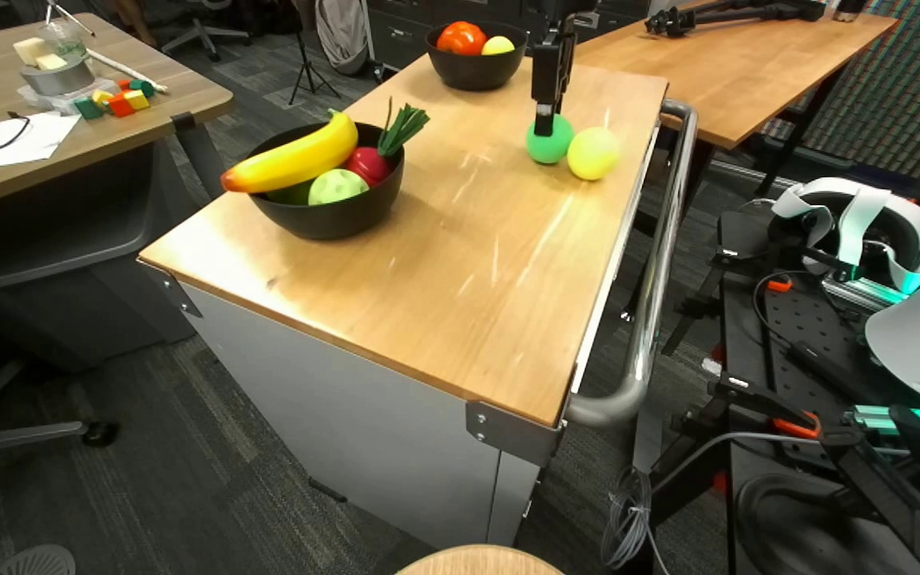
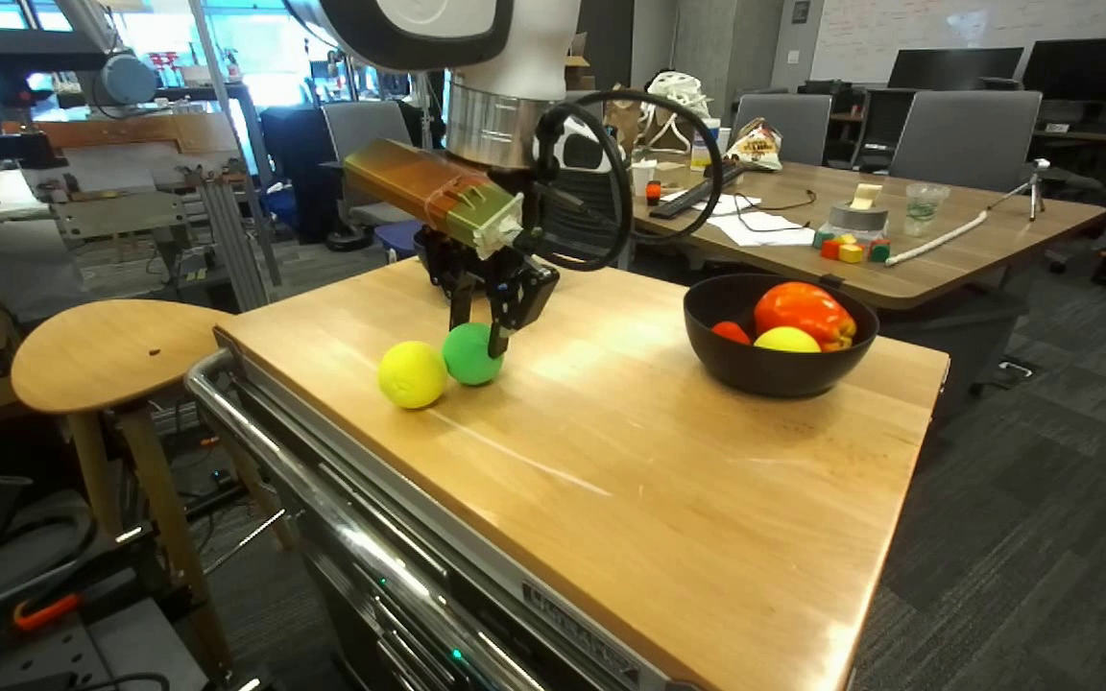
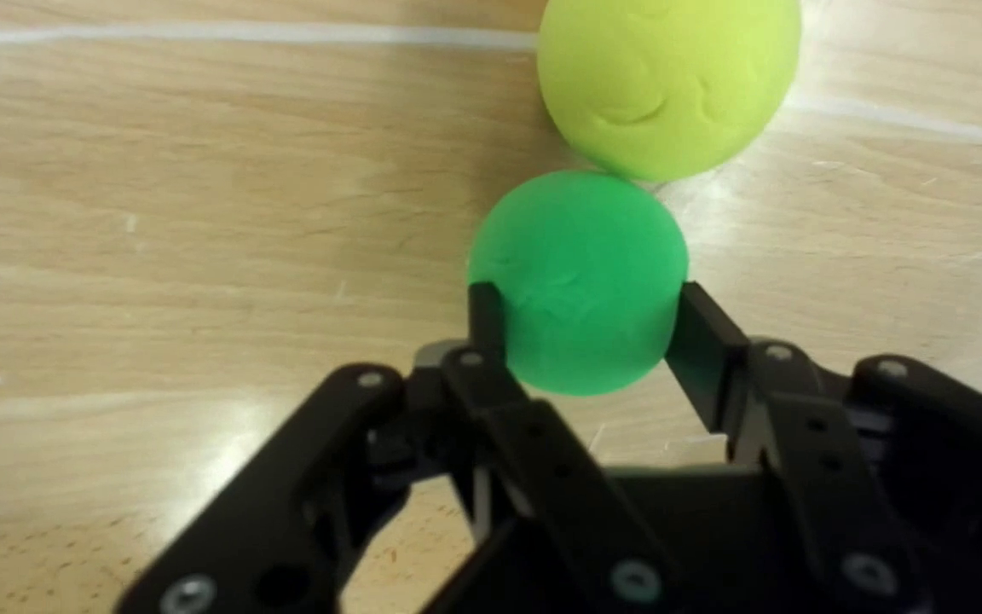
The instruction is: Place the fruits and vegetables in the two black bowls
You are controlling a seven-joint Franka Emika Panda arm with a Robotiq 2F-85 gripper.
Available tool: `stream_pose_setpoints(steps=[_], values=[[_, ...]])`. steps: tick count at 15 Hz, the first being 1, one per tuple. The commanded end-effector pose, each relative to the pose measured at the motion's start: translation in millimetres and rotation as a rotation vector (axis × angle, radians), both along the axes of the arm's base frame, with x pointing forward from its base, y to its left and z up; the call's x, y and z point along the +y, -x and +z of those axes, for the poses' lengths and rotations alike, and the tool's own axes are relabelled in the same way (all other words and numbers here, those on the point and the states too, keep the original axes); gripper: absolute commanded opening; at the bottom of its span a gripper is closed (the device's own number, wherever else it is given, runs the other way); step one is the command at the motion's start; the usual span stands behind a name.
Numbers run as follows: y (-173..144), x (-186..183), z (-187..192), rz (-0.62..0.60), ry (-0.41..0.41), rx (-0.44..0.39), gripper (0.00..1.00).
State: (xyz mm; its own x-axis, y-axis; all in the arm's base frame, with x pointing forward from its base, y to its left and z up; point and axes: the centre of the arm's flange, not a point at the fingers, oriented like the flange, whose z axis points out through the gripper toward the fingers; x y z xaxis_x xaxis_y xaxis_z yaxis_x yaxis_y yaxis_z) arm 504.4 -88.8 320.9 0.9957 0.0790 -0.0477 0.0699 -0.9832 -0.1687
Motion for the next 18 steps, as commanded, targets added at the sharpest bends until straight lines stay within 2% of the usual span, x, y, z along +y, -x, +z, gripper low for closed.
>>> stream_pose_setpoints(steps=[1,4,8,9,10,12,14,17,18], values=[[-19,-3,30,0.014,0.007,-0.039,0.21],[-35,-11,105,0.074,0.01,-0.203,0.18],[-57,-37,203,0.111,0.112,-0.419,0.18],[-63,-43,220,0.12,0.141,-0.466,0.18],[-71,-52,228,0.128,0.16,-0.478,0.18],[-85,-72,229,0.124,0.2,-0.481,0.18],[-97,-91,211,0.109,0.217,-0.447,0.18],[-115,-117,166,0.11,0.247,-0.363,0.18],[-121,-124,153,0.114,0.268,-0.362,0.18]])
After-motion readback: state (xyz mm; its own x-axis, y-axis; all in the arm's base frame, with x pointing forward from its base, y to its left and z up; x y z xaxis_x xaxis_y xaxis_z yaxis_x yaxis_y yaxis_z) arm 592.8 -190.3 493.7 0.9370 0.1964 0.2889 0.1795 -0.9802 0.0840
